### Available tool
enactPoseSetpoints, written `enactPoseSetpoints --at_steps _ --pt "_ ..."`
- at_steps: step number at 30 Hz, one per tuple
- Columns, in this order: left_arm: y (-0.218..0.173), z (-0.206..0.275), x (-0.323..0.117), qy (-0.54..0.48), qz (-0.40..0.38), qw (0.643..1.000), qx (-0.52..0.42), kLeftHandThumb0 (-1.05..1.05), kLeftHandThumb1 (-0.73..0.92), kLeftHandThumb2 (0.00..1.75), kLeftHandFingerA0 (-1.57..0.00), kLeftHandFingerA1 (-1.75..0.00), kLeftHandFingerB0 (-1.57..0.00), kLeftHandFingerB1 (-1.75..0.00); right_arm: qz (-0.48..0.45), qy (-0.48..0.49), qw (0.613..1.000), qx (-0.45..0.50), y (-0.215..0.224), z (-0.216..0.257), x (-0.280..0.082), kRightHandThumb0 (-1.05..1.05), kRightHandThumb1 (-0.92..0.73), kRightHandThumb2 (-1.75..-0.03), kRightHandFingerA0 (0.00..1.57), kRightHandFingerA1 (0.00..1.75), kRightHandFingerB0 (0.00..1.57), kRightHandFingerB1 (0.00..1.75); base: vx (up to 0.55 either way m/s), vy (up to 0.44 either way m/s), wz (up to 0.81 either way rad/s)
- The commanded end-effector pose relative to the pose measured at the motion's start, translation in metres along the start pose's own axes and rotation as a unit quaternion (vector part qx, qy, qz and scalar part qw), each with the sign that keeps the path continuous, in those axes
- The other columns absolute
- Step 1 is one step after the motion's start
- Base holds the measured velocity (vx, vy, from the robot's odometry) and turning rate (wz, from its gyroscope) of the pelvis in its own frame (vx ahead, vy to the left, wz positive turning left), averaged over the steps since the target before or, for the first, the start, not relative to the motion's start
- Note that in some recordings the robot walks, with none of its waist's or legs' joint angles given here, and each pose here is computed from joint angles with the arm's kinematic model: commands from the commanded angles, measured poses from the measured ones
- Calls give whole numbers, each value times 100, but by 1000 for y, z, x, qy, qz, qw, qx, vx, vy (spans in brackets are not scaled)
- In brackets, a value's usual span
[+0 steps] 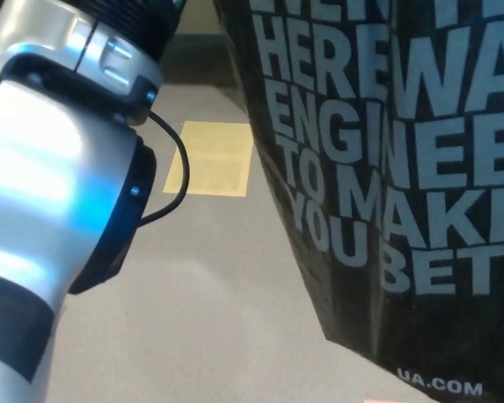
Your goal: A person is holding a plastic bag and the robot extends its left hand to grab the bag by hooking its thumb into the holes at the top and brings its hand down by its side. Then it extends its arm again to hand the plastic bag back to the person.
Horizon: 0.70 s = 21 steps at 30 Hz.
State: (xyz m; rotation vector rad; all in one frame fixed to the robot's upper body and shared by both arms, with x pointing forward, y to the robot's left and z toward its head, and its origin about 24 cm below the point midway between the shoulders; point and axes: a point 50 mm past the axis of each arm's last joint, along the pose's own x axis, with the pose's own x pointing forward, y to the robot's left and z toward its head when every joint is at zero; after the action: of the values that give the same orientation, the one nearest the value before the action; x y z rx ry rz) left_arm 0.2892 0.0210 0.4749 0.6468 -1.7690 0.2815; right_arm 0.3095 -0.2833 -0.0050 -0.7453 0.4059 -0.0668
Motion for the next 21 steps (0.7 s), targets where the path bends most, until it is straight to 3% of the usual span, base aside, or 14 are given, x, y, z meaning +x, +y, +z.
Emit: enactPoseSetpoints --at_steps 1,3,4,7,12,13,14,18,19,21 --pt "-1 -9 -3 48 -17 999 6 -83 48 87 -3 -9 0 -4 -1 6 1000 -3 2 -6 -3 -33 -68 -60 81 67 58 41 0 0 0" --pt "-3 -11 -5 63 -40 997 -6 -81 44 87 0 0 0 -5 0 6 1000 -4 2 -7 -3 -33 -68 -60 81 67 58 41 0 0 0" --pt "-4 -12 -6 66 -51 997 -5 -97 51 65 0 -4 0 0 0 6 1000 -4 2 -7 -3 -33 -68 -60 81 68 57 41 0 0 0" --pt "-6 -11 -9 72 -79 994 -9 -96 54 59 0 0 0 0 4 6 1000 -3 3 -8 -4 -34 -66 -60 82 70 56 41 0 0 0" --pt "-8 -11 -12 83 -109 990 -22 -96 54 59 0 0 0 0 7 9 1000 -2 3 -11 -5 -33 -68 -61 77 59 56 41 0 0 0" --pt "-7 -12 -14 85 -117 989 -17 -98 54 62 0 0 0 0 7 8 1000 -4 4 -12 -6 -33 -68 -61 77 58 57 41 0 0 0" --pt "-7 -13 -16 86 -124 988 -13 -88 44 86 0 0 0 -1 7 9 1000 -6 5 -12 -6 -33 -68 -61 76 60 57 41 0 0 0" --pt "-6 -15 -25 91 -141 986 -8 -89 44 87 0 0 0 0 13 12 1000 -10 7 -14 -7 -33 -68 -61 76 58 56 41 0 0 0" --pt "-6 -16 -27 92 -143 985 -9 -98 56 60 0 -3 0 0 13 12 1000 -10 8 -14 -7 -33 -68 -60 76 59 57 41 0 0 0" --pt "-5 -17 -34 95 -151 984 -11 -97 56 59 0 -4 0 0 15 12 1000 -14 8 -16 -8 -33 -68 -60 78 64 57 41 0 0 0"
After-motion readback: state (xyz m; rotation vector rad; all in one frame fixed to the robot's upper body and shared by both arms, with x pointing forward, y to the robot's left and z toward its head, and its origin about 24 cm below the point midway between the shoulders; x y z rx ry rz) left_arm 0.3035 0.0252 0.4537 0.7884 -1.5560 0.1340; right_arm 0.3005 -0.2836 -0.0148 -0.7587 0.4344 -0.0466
